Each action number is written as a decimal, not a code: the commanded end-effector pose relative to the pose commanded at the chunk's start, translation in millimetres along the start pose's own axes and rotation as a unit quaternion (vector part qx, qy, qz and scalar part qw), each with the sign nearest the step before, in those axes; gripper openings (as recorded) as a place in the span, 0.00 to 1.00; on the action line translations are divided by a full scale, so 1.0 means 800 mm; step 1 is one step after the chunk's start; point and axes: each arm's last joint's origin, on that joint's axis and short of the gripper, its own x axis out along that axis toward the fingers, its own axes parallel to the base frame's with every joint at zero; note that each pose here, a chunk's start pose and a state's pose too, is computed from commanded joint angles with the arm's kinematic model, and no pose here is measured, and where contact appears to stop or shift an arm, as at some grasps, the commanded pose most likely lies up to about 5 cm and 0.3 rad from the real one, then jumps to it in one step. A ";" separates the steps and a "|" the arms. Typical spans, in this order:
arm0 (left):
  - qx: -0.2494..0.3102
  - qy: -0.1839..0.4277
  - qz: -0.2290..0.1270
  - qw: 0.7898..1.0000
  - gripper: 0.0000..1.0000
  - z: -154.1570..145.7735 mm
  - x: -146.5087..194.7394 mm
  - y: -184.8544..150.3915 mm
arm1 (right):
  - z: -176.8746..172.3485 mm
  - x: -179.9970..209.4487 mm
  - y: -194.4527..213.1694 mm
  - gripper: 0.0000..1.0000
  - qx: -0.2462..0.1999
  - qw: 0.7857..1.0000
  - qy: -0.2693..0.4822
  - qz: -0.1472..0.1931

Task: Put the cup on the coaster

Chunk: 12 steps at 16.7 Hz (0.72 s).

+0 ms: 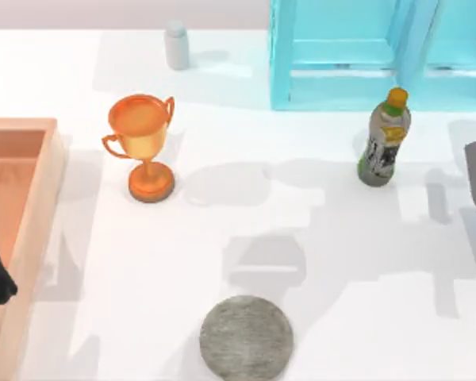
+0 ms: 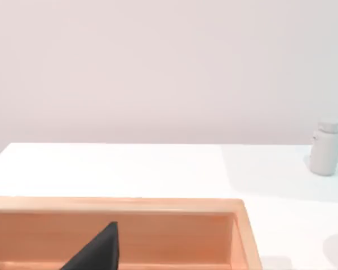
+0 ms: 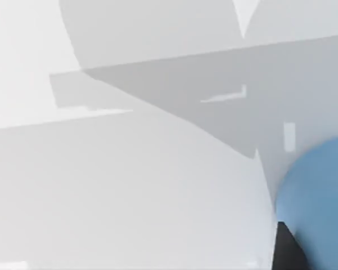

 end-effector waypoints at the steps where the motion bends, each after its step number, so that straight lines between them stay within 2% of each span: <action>1: 0.000 0.000 0.000 1.000 1.00 0.000 0.000 0.000 | 0.014 -0.001 -0.002 0.00 0.017 1.000 0.001 0.004; 7: 0.000 0.000 0.000 1.000 1.00 0.000 0.000 0.000 | 0.117 -0.002 0.001 0.00 0.160 0.986 0.022 0.031; 12: 0.000 0.000 0.000 1.000 1.00 0.000 0.000 0.000 | 0.217 -0.009 0.032 0.00 0.312 0.948 0.048 0.034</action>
